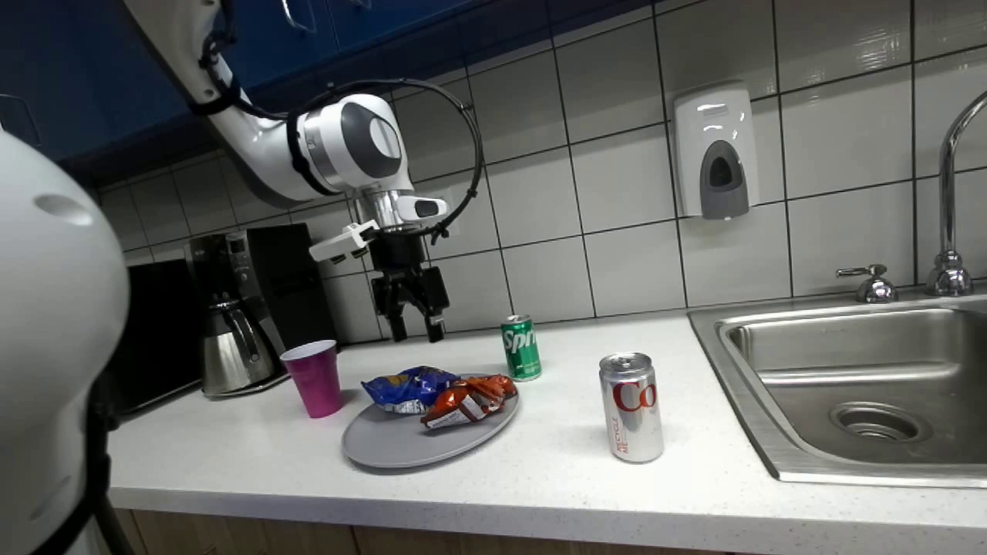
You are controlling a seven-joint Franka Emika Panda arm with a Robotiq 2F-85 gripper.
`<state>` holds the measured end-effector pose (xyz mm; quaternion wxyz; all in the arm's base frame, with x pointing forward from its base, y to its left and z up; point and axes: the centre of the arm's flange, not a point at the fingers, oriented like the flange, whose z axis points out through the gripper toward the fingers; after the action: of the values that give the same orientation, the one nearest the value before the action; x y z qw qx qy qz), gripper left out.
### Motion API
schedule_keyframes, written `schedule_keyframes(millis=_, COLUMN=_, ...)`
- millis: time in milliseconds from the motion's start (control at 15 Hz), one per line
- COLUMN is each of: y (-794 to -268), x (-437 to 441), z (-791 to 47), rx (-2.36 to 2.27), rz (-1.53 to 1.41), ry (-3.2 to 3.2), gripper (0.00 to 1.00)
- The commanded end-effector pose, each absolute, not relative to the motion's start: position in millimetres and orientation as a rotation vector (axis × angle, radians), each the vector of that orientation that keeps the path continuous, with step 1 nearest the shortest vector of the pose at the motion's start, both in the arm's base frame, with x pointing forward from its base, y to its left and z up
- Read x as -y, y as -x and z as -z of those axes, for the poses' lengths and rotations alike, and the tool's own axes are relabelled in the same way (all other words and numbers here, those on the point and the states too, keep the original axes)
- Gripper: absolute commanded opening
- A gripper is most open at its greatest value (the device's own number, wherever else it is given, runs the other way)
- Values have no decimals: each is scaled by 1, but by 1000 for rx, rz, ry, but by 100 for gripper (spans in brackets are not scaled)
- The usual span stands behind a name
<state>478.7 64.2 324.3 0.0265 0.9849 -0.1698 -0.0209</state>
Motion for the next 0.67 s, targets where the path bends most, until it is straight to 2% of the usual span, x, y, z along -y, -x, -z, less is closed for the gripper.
schedule_keyframes(millis=0, y=-490, x=-48, z=-315, rx=486, rz=100, ry=-3071, gripper=100)
schedule_keyframes(millis=600, y=-502, x=-30, z=-282, rx=469, rz=189, ry=-3052, gripper=100)
